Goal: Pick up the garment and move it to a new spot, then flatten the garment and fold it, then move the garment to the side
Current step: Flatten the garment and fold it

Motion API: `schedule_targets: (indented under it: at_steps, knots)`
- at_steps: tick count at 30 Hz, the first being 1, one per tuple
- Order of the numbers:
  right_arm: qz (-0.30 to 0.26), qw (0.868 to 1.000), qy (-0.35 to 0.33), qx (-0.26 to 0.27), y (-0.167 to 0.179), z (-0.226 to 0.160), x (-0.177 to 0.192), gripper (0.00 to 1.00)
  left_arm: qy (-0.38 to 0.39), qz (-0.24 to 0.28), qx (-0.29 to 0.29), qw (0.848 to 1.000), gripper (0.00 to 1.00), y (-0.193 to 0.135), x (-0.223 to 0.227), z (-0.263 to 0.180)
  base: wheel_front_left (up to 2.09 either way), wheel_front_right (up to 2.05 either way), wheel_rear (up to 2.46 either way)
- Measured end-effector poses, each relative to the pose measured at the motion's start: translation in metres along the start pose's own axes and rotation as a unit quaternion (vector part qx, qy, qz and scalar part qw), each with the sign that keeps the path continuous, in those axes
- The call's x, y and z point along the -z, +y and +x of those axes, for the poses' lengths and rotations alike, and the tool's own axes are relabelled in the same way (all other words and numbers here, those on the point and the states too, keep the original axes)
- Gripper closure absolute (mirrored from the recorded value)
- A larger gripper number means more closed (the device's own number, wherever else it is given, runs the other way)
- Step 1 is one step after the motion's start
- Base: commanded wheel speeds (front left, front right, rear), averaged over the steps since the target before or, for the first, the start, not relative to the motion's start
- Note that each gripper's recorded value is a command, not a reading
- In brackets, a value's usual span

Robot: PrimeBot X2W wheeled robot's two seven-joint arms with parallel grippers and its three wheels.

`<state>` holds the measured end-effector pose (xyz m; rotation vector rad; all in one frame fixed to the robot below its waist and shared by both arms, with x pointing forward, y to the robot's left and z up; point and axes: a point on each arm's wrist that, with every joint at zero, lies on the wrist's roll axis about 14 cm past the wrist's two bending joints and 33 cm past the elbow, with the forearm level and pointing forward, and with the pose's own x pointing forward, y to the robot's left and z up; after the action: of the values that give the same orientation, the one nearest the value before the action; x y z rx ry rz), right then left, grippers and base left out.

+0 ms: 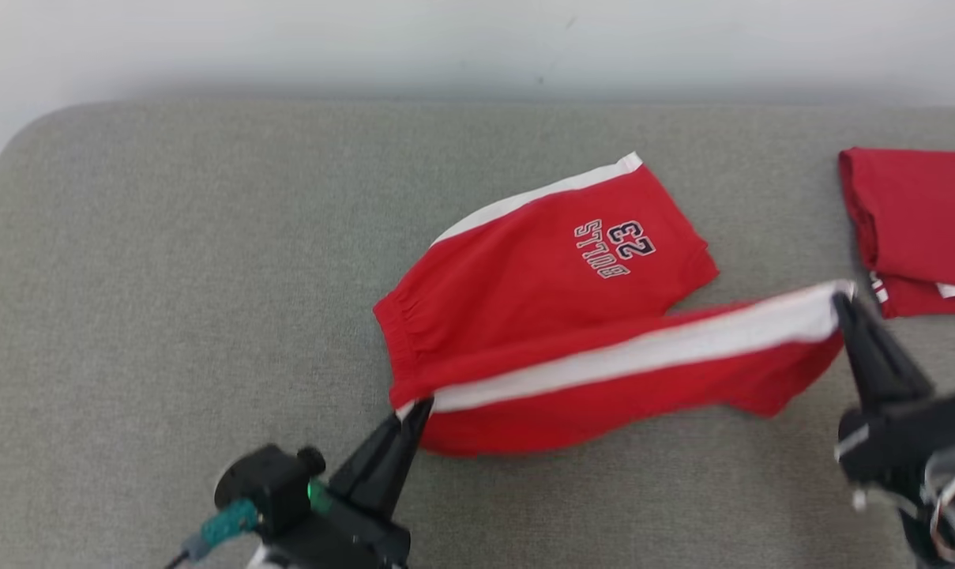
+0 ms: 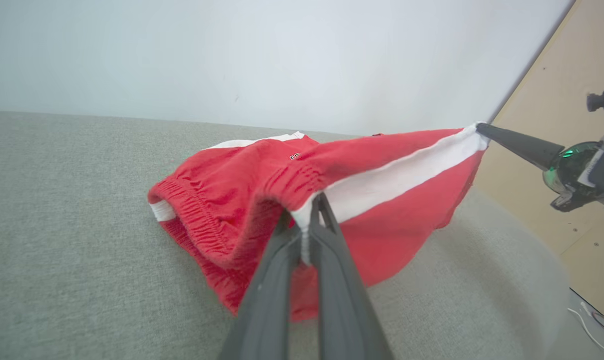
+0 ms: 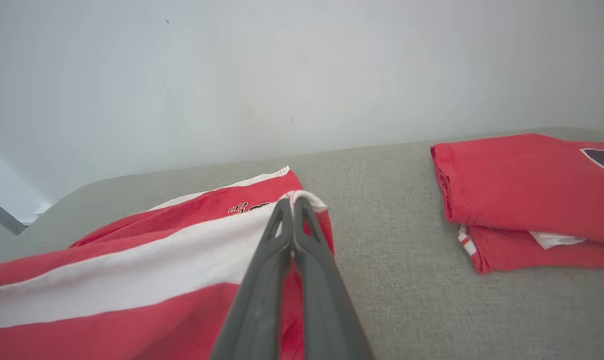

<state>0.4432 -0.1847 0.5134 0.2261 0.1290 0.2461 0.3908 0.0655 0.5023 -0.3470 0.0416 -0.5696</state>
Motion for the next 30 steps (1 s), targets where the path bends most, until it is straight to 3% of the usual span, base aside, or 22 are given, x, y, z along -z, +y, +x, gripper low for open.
schedule_targets:
  at_steps: [7, 18, 30]
  knots:
    - [-0.029, 0.999, 0.004, -0.021, 0.003, 0.059, -0.014, 1.00, 0.001, 0.009, 0.001, 1.000, 1.00, 0.016, -0.004, 0.026, 0.00, 0.00, 0.00]
    - [-0.054, 0.997, 0.044, -0.027, 0.002, 0.156, 0.005, 1.00, 0.008, 0.014, -0.045, 0.999, 1.00, 0.069, -0.003, 0.064, 0.00, 0.00, 0.00]
    - [-0.062, 0.995, 0.075, -0.030, 0.008, 0.219, 0.037, 1.00, 0.032, 0.015, -0.086, 0.996, 1.00, 0.105, 0.016, 0.075, 0.00, 0.00, 0.00]
